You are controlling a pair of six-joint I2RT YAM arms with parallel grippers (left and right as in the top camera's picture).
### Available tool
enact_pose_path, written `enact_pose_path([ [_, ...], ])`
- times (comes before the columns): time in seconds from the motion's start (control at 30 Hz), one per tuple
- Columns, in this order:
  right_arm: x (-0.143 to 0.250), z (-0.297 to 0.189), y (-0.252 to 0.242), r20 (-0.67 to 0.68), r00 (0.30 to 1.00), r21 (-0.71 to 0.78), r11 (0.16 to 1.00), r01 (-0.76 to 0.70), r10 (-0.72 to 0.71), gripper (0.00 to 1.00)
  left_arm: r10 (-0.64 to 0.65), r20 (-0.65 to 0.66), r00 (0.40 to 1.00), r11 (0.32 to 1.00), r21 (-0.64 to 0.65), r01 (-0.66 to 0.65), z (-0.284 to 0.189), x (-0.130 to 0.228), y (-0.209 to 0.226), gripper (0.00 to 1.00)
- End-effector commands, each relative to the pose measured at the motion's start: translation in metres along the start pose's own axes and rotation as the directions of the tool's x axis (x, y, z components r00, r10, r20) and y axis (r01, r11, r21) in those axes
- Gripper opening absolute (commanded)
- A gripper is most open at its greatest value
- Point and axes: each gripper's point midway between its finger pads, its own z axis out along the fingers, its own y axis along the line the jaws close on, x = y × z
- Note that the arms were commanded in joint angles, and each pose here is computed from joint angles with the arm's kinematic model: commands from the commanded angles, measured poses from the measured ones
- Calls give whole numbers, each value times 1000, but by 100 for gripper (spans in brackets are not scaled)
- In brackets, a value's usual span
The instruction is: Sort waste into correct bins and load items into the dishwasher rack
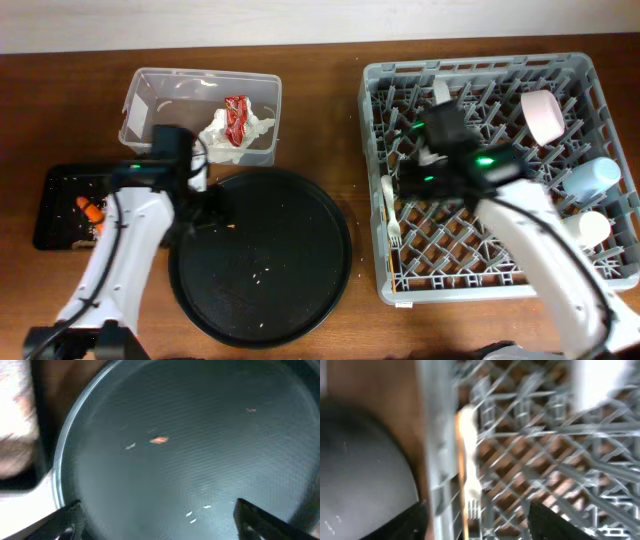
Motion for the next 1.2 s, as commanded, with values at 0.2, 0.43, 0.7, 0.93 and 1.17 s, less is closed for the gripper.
enact_pose_path([
  [0.2, 33, -57, -71, -5, 998, -1, 998, -56, 56, 98, -37, -38, 999, 994, 103, 41, -50, 34, 22, 99],
  [0.43, 88, -106, -81, 460, 888, -30, 999, -19, 30, 98, 11, 698, 716, 999, 24, -38, -164, 67, 28, 99],
  [0.7, 88, -106, -81, 458, 888, -30, 999, -19, 30, 98, 13, 719, 695, 999, 22, -42, -170, 72, 28, 99],
  [0.93, 92, -111, -89, 645, 764, -16, 1000, -18, 24, 98, 13, 719, 695, 999, 22, -42, -170, 72, 28, 99],
  [1.17, 55, -82, -86, 932, 358, -71, 996, 57, 46, 98, 13, 719, 695, 999, 22, -42, -170, 72, 28, 99],
])
